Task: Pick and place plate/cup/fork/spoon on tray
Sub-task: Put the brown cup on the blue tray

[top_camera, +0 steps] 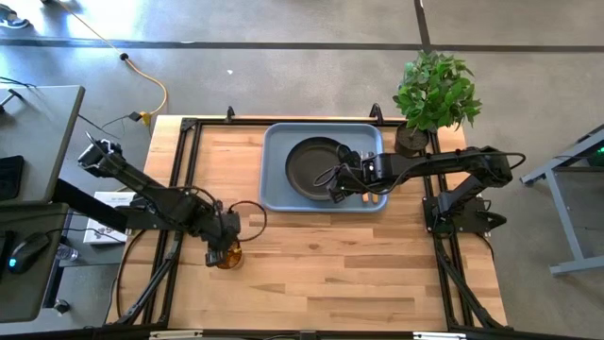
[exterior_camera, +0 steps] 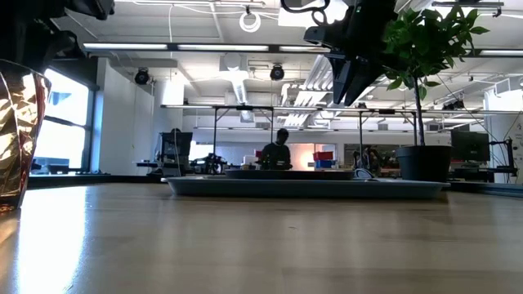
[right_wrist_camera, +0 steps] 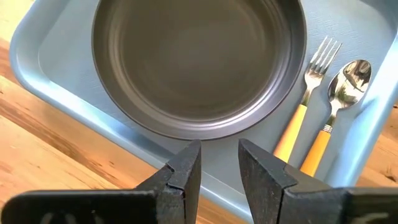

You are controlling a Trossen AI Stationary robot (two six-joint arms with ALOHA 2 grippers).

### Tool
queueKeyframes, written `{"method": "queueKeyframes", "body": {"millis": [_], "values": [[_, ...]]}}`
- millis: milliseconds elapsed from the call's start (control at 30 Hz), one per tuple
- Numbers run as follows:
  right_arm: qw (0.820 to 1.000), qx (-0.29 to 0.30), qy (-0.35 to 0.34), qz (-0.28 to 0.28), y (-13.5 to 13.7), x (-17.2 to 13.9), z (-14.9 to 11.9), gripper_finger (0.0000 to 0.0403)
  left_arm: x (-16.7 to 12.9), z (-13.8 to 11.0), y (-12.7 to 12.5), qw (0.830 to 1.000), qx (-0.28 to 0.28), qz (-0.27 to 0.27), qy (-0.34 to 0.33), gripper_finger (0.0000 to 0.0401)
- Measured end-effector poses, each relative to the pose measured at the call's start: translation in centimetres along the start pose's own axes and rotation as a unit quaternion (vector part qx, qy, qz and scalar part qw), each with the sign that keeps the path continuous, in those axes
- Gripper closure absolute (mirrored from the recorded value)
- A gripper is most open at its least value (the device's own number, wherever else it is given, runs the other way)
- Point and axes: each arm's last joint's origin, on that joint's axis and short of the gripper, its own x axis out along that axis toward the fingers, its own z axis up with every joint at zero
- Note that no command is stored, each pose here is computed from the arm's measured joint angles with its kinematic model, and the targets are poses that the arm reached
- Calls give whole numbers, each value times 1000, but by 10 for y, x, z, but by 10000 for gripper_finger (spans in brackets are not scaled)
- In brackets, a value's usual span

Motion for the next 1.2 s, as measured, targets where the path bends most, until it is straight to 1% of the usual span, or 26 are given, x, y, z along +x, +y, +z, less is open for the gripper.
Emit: {"method": "queueKeyframes", "body": {"millis": [367, 467, 600, 667, 733, 833, 967, 1067, 1200], "values": [[1000, -12, 2, 1, 0, 0, 0, 304, 33, 8, -9, 997, -7, 59, 48, 279], [1000, -14, 3, 2, 0, 0, 0, 304, 36, 8, -10, 997, -10, 64, 52, 302], [1000, -24, 3, 2, 0, 0, 0, 304, 35, 8, -10, 997, -20, 62, 46, 356], [1000, -25, 3, 2, 0, 0, 0, 304, 34, 8, -10, 997, -32, 63, 42, 384], [1000, -29, 3, 2, 0, 0, 0, 304, 34, 9, -10, 996, -52, 61, 40, 393], [999, -38, 1, 1, 0, 0, 0, 304, 34, 9, -10, 994, -80, 61, 38, 388], [999, -45, 2, -1, -1, 1, 2, 304, 32, 11, -11, 991, -114, 59, 27, 396], [998, -59, 1, -3, -3, 2, 4, 304, 27, 17, -12, 988, -139, 66, 3, 395], [997, -72, 1, -6, -5, 3, 8, 304, 16, 31, -10, 981, -170, 78, -49, 397]]}}
